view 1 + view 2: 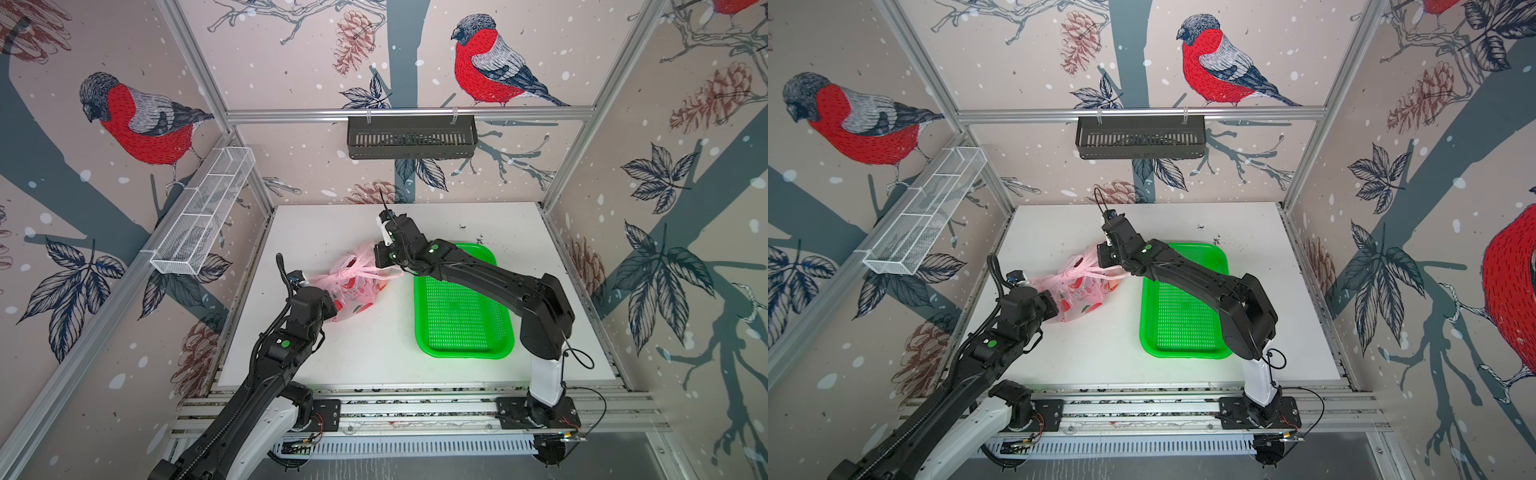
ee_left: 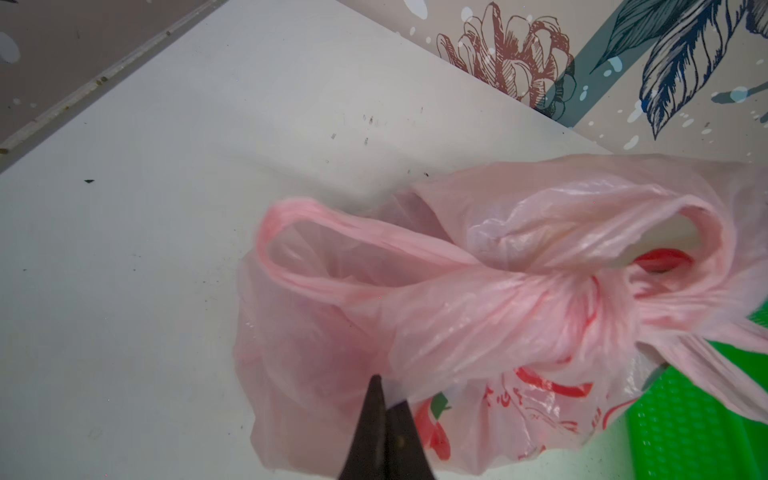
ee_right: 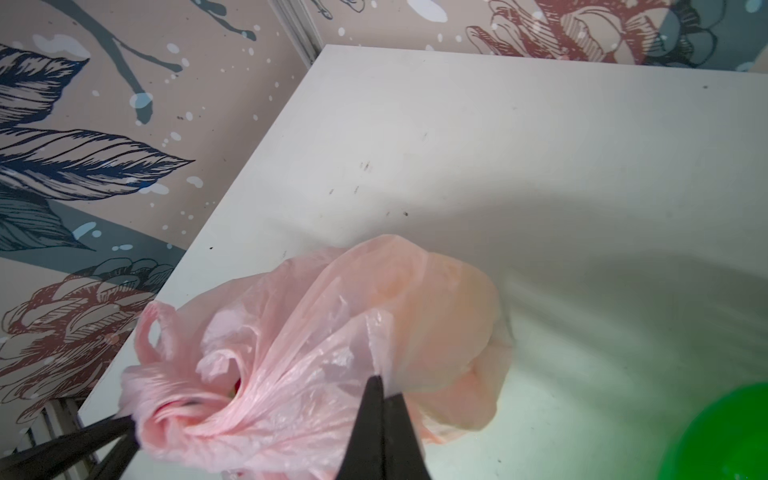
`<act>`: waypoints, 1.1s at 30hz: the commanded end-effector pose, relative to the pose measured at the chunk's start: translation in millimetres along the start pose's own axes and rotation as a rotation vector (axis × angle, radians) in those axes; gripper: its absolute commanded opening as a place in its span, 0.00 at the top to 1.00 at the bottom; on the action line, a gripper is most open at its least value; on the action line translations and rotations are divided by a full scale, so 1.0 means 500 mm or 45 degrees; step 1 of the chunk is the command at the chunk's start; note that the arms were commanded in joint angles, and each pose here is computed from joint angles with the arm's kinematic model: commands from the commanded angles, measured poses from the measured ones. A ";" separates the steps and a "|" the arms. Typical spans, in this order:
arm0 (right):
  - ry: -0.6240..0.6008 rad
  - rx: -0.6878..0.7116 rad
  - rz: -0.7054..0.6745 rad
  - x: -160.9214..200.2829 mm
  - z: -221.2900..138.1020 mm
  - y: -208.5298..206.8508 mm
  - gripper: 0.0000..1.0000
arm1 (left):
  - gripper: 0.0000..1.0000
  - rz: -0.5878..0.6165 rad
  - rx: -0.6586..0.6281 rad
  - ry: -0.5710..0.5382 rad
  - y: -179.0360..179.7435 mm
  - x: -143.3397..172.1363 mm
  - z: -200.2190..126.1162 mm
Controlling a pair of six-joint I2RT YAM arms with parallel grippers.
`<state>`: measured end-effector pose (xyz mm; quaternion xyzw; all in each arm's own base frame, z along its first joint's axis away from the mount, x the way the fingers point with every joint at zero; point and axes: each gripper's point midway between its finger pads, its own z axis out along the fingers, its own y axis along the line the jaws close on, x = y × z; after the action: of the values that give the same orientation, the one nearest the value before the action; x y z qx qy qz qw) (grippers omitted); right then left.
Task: Untie the knot of the plastic bag and take out the fruit
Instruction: Untie the plastic bag at the center of the table.
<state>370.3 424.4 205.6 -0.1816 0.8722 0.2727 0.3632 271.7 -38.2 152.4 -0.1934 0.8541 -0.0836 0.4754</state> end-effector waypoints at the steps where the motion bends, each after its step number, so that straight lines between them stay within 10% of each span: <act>1: -0.048 0.049 0.061 -0.016 -0.006 -0.051 0.96 | 1.00 -0.062 -0.097 -0.137 0.026 -0.042 -0.010; 12: -0.029 0.118 0.085 -0.011 -0.012 -0.114 0.90 | 0.98 -0.146 -0.186 -0.255 0.066 -0.061 -0.027; 21: -0.065 0.193 -0.296 0.015 -0.071 0.006 0.54 | 0.91 -0.134 -0.037 -0.239 0.018 -0.075 -0.030; 33: -0.015 0.235 -0.454 0.067 -0.060 0.083 0.43 | 0.92 -0.113 0.032 -0.198 0.001 -0.065 -0.035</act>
<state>310.7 436.1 219.4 -0.2990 0.8398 0.1388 0.4313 270.9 -23.4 183.4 -0.2320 0.8095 -0.0903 0.5316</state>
